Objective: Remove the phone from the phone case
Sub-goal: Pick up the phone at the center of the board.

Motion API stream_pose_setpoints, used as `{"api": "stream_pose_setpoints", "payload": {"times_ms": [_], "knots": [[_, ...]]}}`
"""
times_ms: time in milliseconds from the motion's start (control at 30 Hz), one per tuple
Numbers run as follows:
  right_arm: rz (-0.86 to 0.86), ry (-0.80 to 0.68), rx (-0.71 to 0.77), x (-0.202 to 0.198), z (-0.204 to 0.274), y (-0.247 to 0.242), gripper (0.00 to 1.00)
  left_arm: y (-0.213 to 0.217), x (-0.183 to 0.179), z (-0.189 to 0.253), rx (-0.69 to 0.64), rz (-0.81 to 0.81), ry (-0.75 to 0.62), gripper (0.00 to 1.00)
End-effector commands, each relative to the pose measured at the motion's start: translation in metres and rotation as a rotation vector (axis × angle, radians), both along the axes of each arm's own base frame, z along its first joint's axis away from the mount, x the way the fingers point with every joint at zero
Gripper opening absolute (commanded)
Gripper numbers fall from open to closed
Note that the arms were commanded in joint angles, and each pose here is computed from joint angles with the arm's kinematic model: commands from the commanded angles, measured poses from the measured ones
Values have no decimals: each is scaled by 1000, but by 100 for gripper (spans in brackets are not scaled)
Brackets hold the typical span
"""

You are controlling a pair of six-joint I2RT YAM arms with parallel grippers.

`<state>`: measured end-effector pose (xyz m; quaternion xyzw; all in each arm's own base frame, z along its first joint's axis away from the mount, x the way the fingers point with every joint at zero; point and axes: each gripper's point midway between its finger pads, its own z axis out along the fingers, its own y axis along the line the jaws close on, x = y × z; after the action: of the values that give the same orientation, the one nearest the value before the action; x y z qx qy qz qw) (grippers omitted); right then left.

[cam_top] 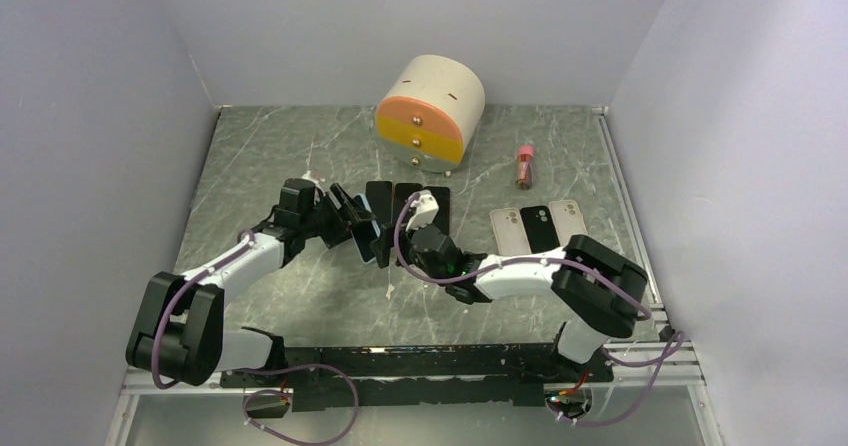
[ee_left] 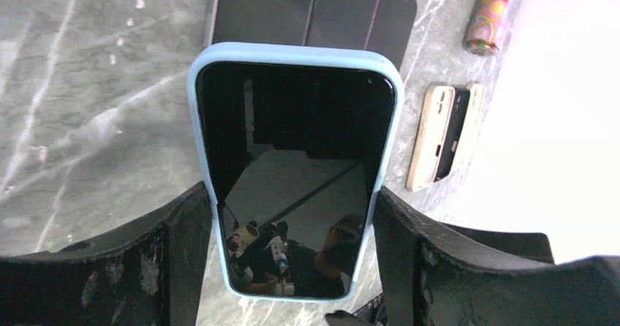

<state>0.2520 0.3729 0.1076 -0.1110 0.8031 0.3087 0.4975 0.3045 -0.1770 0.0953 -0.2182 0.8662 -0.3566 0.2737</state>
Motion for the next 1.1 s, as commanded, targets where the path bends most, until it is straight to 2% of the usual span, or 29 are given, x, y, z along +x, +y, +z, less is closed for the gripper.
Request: {"api": "stream_pose_setpoints", "payload": {"times_ms": [0,267,400,533,567,667,767,833,967,1067], "knots": [[-3,-38,79,11,22,21,83,-21,5,37,-87,-65,-112,25],[14,-31,101,12,19,30,67,-38,-3,48,-122,-117,-147,26],[69,-29,138,6,22,34,50,-37,-3,59,-109,-126,-192,28],[118,-40,208,1,34,32,28,-40,-5,65,-115,-152,-226,32],[126,-44,219,0,36,31,20,-40,-5,65,-118,-157,-230,34],[146,-66,259,-3,49,25,1,-43,-6,70,-124,-183,-271,53],[162,-83,292,-5,59,17,0,-43,-5,74,-113,-207,-304,72],[173,-93,309,-6,64,11,0,-42,-5,77,-99,-214,-325,79],[199,-118,351,-8,76,-4,0,-37,-5,91,-82,-208,-413,89],[239,-132,400,-12,88,-15,0,-31,-7,100,-74,-198,-480,92]]}}
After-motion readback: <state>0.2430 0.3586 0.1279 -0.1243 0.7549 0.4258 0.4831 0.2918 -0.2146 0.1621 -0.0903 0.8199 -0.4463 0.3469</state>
